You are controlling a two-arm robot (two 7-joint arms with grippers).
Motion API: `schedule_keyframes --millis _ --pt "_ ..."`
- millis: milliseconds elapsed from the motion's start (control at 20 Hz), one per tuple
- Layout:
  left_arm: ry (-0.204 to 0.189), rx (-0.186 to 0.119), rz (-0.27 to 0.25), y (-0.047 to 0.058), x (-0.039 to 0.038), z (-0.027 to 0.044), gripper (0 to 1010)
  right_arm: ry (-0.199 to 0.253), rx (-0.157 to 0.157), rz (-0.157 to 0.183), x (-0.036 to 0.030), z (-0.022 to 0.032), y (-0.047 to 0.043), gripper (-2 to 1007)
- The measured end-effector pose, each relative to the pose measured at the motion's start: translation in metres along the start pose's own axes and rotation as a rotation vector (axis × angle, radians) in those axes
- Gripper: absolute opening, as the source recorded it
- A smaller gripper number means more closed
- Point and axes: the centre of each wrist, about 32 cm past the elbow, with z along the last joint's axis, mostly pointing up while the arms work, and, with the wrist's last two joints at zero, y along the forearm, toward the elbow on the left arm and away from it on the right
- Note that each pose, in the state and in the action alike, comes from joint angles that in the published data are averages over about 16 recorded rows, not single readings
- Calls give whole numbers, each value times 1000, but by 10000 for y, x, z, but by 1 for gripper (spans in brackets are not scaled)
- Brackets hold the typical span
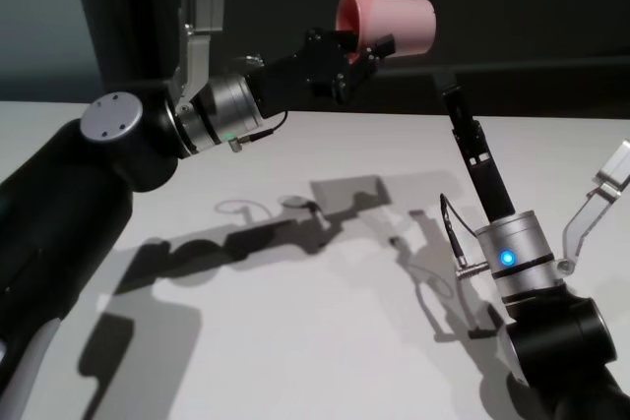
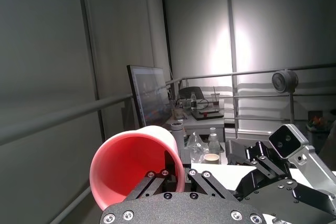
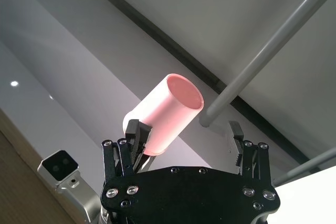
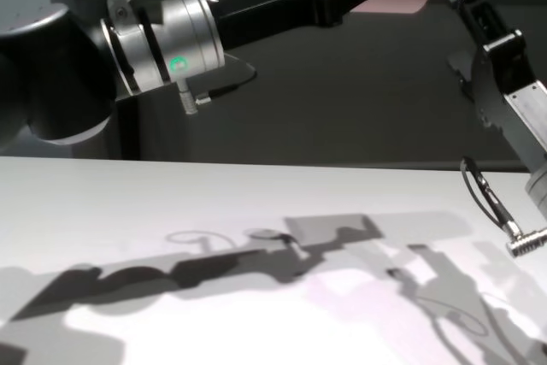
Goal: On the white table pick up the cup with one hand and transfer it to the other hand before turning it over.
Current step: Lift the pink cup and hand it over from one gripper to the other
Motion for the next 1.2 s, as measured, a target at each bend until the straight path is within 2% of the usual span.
schedule_keyframes --millis 250,500,850,1200 --pt "0 0 0 0 0 0 55 46 -8 27 81 -57 100 1002" --pt "0 0 0 0 0 0 55 74 -18 49 164 -86 184 1002" --pt "0 0 0 0 0 0 55 92 -22 85 265 -84 293 1002" --pt "0 0 0 0 0 0 55 106 -11 128 330 -73 395 1002"
